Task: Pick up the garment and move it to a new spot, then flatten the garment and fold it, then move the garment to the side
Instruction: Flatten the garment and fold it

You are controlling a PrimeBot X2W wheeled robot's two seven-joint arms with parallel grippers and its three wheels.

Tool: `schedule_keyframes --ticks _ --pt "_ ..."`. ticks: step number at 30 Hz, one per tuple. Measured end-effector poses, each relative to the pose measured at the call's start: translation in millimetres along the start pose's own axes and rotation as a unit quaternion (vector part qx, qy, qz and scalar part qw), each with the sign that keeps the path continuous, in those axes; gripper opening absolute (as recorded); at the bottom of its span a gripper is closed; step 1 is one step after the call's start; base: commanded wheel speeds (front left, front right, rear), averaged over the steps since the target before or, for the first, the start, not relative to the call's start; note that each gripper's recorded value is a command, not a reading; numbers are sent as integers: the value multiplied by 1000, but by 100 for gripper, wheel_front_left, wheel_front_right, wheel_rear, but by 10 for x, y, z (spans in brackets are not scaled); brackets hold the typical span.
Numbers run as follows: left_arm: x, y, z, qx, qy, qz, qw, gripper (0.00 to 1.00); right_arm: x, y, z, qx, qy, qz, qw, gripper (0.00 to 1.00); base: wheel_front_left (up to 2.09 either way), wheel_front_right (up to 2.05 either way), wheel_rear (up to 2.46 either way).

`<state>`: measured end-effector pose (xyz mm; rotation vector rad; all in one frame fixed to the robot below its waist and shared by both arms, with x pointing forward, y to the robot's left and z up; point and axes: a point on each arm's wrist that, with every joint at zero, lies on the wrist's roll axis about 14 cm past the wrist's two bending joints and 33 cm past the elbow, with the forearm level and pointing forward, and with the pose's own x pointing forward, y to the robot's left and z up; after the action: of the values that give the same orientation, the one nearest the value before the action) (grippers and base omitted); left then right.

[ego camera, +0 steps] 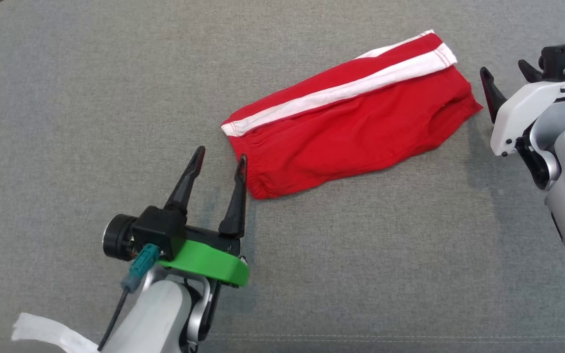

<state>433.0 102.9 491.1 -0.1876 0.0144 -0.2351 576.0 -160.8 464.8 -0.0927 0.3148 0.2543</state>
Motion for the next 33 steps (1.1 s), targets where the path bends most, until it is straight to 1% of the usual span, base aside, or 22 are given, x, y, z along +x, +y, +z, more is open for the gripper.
schedule_keyframes --ticks 6,14,15,16,17,18,19,24,29,33 --pt "-119 -10 -152 -12 16 18 1000 100 196 166 -253 9 48 18 999 100 0 0 0" --pt "-286 192 -218 -7 22 54 998 100 393 323 -585 31 105 26 994 100 0 0 0" --pt "-308 208 -229 -6 24 57 998 100 402 353 -611 37 111 28 993 98 0 0 0" --pt "-327 224 -236 -4 25 59 998 100 410 378 -617 44 113 30 992 58 0 0 0" --pt "-339 232 -238 -4 25 60 998 100 411 406 -614 55 114 31 991 33 0 0 0" --pt "-340 230 -236 -5 24 60 998 100 408 424 -615 67 116 32 990 4 0 0 0" --pt "-339 238 -231 -5 23 61 998 100 404 423 -613 75 116 32 990 0 0 0 0" --pt "-339 264 -203 -10 16 65 998 100 339 359 -607 101 117 25 988 0 0 0 0" --pt "-415 269 -283 -18 26 66 997 100 182 391 -594 158 104 21 982 0 0 0 0" --pt "-524 243 -379 -21 42 62 997 100 -27 336 -581 168 95 13 981 0 0 0 0"
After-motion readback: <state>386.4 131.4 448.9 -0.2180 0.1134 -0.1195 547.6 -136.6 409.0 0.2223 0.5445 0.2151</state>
